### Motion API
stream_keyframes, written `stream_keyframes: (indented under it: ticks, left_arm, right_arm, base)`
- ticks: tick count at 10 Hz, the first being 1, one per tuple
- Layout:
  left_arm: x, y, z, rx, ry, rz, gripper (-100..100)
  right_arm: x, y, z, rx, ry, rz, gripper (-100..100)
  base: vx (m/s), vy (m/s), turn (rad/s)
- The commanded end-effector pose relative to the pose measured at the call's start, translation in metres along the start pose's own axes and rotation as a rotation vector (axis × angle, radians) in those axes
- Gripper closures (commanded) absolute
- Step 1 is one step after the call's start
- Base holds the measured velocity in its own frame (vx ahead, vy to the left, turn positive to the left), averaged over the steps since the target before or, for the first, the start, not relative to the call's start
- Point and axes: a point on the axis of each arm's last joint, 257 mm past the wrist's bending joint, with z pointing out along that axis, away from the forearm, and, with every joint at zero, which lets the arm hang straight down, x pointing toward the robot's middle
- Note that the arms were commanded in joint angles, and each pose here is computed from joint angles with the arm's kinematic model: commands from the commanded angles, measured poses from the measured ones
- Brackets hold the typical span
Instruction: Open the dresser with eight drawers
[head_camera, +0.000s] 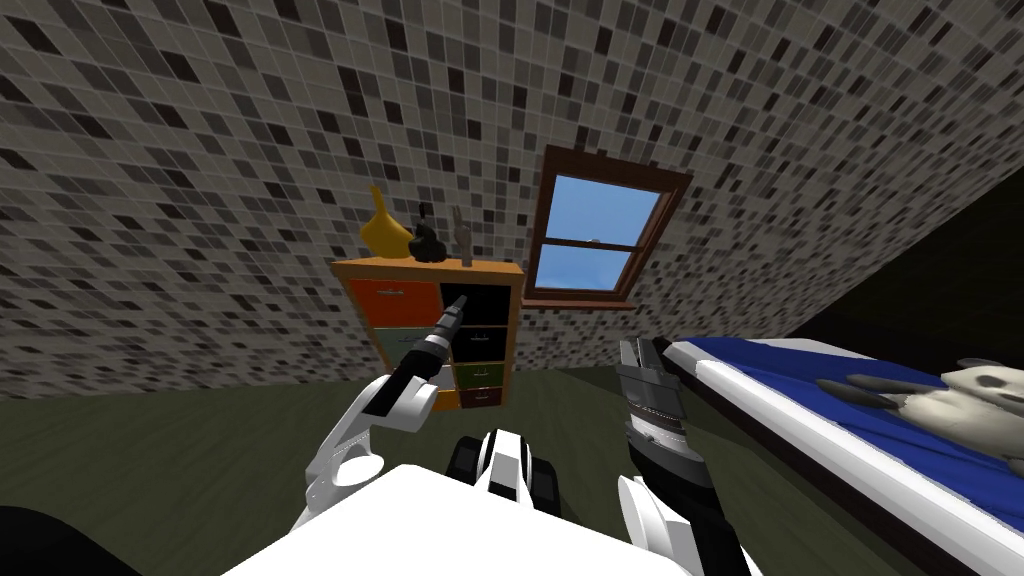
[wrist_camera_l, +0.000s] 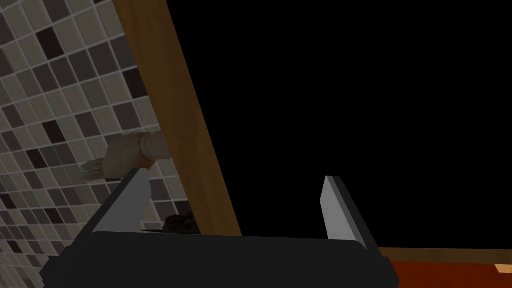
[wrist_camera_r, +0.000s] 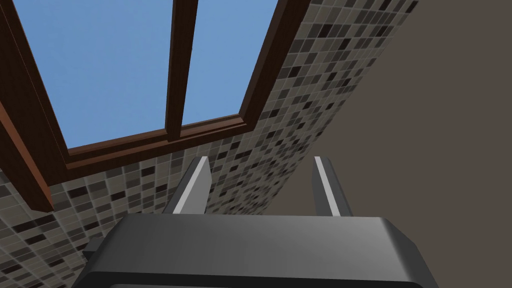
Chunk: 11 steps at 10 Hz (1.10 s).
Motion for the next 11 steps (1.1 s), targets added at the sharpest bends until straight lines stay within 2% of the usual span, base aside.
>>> stream_keyframes:
  ticks: [1, 2, 4, 5, 6, 8, 11]
  left_arm:
    - [-0.001, 0.003, 0.002, -0.036, -0.025, -0.046, -100]
    - [0.0, 0.002, 0.002, -0.025, -0.018, -0.032, -100]
    - [-0.006, -0.008, -0.003, -0.03, -0.024, -0.031, -100]
    - [-0.005, -0.006, -0.002, -0.027, -0.023, -0.032, -100]
    - [-0.001, 0.0, 0.001, -0.029, -0.02, -0.033, 100]
    - [-0.003, -0.008, -0.005, -0.025, -0.02, -0.033, 100]
    - [-0.003, -0.012, -0.007, -0.024, -0.019, -0.033, 100]
  right_arm:
    - [0.0, 0.0, 0.0, 0.0, 0.0, 0.0, 0]
    - [0.0, 0.0, 0.0, 0.0, 0.0, 0.0, 0]
    - [0.0, 0.0, 0.0, 0.0, 0.0, 0.0, 0]
    - [0.0, 0.0, 0.0, 0.0, 0.0, 0.0, 0]
    - [0.0, 0.0, 0.0, 0.0, 0.0, 0.0, 0]
    - [0.0, 0.0, 0.0, 0.0, 0.0, 0.0, 0]
    - [0.0, 0.0, 0.0, 0.0, 0.0, 0.0, 0]
  base:
    - [0.116, -0.026, -0.03]
    - [0.053, -0.009, -0.005]
    - [0.093, 0.011, -0.033]
    - [0.057, 0.009, -0.005]
    - [-0.055, -0.005, 0.038]
    - [-0.079, -0.022, 0.006]
    - [-0.165, -0.058, 0.007]
